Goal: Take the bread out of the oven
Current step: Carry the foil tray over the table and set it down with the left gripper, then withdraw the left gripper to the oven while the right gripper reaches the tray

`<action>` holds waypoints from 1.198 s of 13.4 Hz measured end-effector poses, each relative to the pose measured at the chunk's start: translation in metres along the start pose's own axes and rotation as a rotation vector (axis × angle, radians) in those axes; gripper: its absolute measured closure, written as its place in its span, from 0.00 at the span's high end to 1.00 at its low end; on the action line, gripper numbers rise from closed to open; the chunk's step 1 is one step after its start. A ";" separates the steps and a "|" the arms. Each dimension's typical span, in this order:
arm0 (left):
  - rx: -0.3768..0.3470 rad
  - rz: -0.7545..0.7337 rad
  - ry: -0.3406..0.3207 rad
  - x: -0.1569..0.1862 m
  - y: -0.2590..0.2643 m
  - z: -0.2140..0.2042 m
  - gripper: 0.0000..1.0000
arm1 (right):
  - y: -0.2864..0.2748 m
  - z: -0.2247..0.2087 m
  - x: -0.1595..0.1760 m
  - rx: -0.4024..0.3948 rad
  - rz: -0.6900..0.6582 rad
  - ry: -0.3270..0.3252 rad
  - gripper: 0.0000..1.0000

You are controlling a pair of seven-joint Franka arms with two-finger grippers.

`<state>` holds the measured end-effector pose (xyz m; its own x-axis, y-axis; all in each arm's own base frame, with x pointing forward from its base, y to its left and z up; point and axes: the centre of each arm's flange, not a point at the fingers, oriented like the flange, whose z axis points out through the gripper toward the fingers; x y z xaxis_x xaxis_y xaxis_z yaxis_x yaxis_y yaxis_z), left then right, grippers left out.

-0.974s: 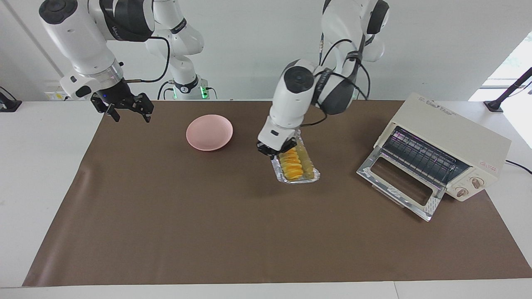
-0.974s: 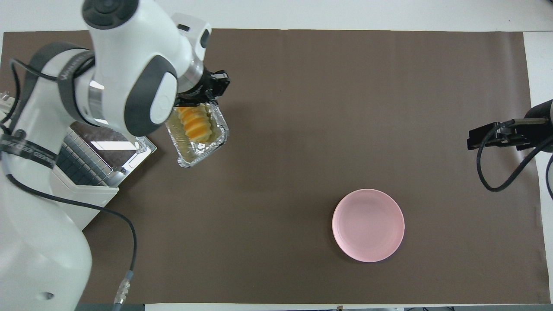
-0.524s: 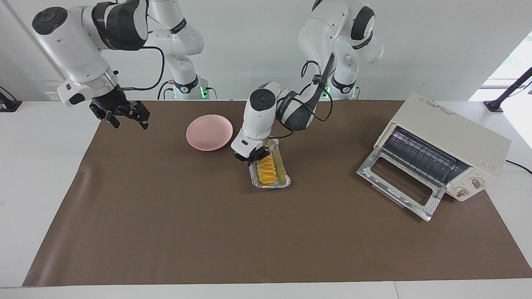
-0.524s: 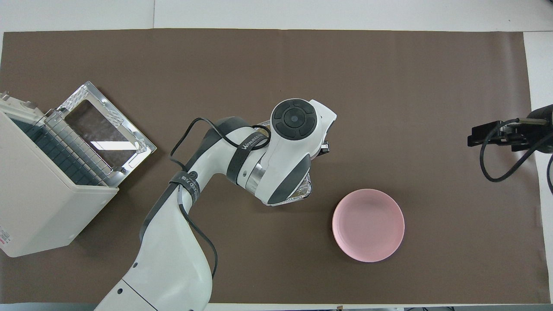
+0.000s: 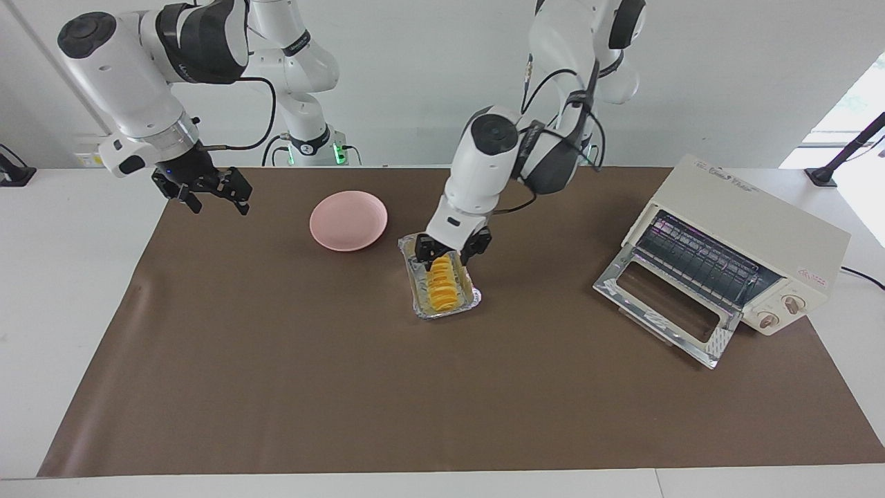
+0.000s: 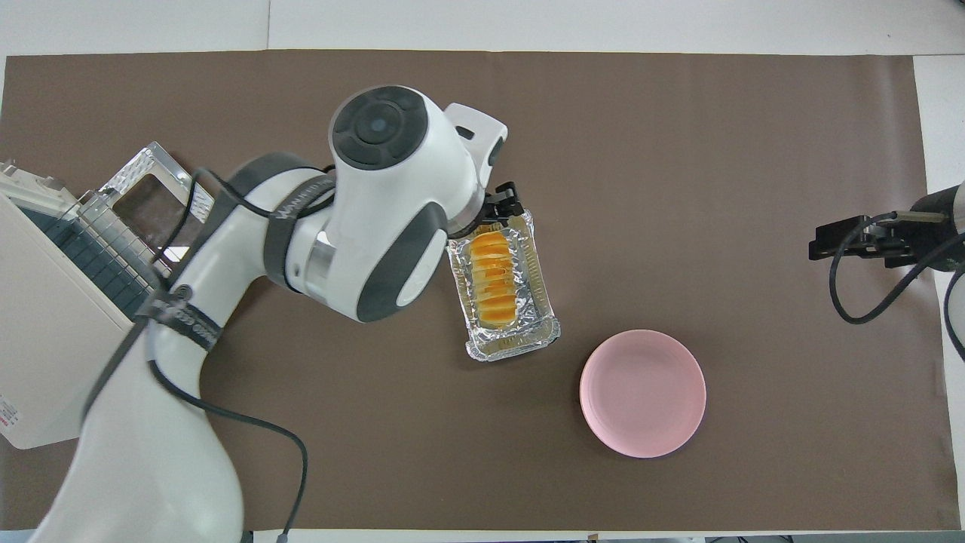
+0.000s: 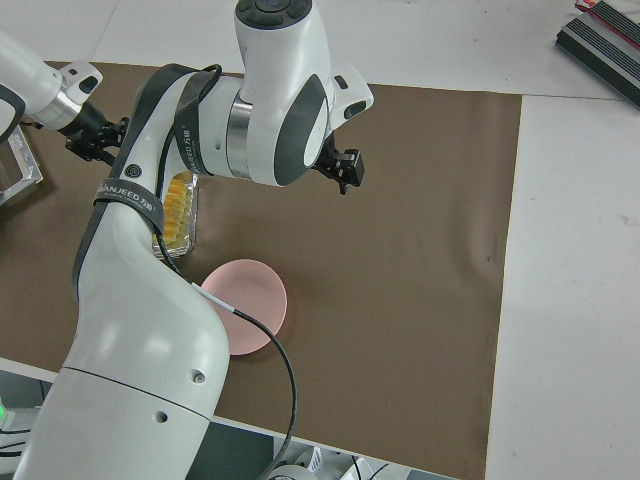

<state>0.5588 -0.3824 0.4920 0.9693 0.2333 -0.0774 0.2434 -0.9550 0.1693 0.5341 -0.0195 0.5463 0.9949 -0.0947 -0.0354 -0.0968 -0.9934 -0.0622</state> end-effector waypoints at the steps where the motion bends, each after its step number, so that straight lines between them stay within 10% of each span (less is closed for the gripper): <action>1: 0.009 -0.051 -0.012 0.017 -0.036 -0.035 1.00 | -0.024 0.004 0.000 0.001 -0.043 0.008 1.00; 4: 0.029 -0.073 -0.038 0.063 -0.164 -0.121 1.00 | -0.126 0.031 -0.007 -0.001 -0.141 0.029 1.00; 7: 0.203 0.058 -0.071 0.072 -0.258 -0.157 1.00 | -0.220 0.084 -0.013 -0.002 -0.204 0.040 1.00; 16: 0.267 0.174 -0.136 0.027 -0.306 -0.175 1.00 | -0.283 0.240 -0.007 -0.037 -0.180 0.010 0.95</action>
<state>0.5164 -0.0520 0.6098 0.9776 0.0533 -0.2037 0.0398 -0.9968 -0.0698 0.5476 0.2781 0.3244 0.9963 0.0843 -0.0174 0.0838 -0.9960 -0.0300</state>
